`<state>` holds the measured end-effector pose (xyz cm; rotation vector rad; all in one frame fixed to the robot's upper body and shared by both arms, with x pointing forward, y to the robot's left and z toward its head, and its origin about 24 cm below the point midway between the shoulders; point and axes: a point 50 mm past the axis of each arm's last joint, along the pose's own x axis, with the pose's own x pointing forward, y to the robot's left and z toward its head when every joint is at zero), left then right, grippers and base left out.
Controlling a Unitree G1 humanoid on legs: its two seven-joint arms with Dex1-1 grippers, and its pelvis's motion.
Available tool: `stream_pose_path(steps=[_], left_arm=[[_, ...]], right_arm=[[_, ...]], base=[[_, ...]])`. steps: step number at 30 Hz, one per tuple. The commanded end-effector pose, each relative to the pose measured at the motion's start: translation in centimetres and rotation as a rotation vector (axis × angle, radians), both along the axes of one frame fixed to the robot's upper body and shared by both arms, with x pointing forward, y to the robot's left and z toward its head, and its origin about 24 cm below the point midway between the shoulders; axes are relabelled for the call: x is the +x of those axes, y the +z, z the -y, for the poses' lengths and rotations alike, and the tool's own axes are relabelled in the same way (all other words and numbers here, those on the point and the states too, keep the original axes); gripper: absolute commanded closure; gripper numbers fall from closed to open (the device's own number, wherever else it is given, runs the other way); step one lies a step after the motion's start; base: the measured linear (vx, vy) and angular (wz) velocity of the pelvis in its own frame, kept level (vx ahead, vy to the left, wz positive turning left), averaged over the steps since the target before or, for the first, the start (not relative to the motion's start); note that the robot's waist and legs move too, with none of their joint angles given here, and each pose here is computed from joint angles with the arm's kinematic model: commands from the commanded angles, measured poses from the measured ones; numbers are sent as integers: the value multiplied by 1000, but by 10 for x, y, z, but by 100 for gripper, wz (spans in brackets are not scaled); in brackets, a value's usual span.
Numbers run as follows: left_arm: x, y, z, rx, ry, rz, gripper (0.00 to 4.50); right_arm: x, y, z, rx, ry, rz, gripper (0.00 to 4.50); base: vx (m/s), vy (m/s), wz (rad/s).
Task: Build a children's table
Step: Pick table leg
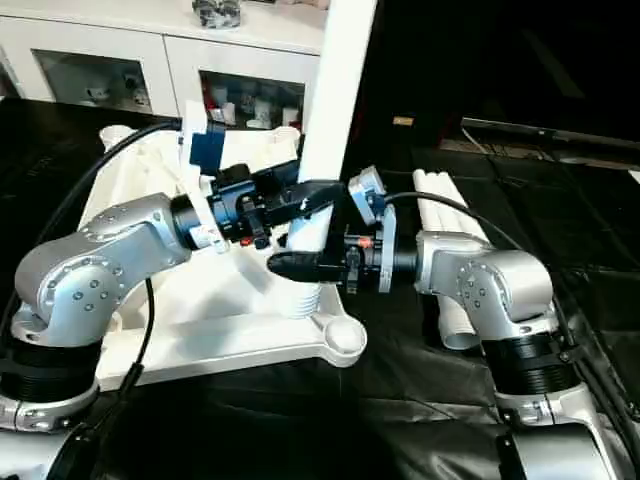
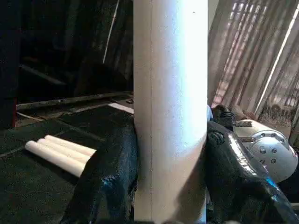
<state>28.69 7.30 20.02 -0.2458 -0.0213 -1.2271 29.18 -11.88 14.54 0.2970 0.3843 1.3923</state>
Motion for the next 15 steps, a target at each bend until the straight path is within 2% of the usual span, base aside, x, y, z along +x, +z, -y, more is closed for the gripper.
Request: stream_pose_path(steps=[1, 3, 7, 15], left_arm=[[-4, 5, 2, -19, -31, 10, 264], [-4, 5, 3, -24, -27, 9, 264], [-4, 7, 4, -42, -29, 5, 264], [-5, 11, 4, -65, -34, 6, 264]], right_arm=[[2, 2, 0, -6, -8, 13, 215], [1, 1, 0, -4, -5, 11, 236], [1, 0, 0, -5, -4, 8, 250], [2, -3, 0, -1, -23, -1, 254]], base=[[0, 0, 0], [0, 0, 0], [0, 0, 0], [0, 0, 0]])
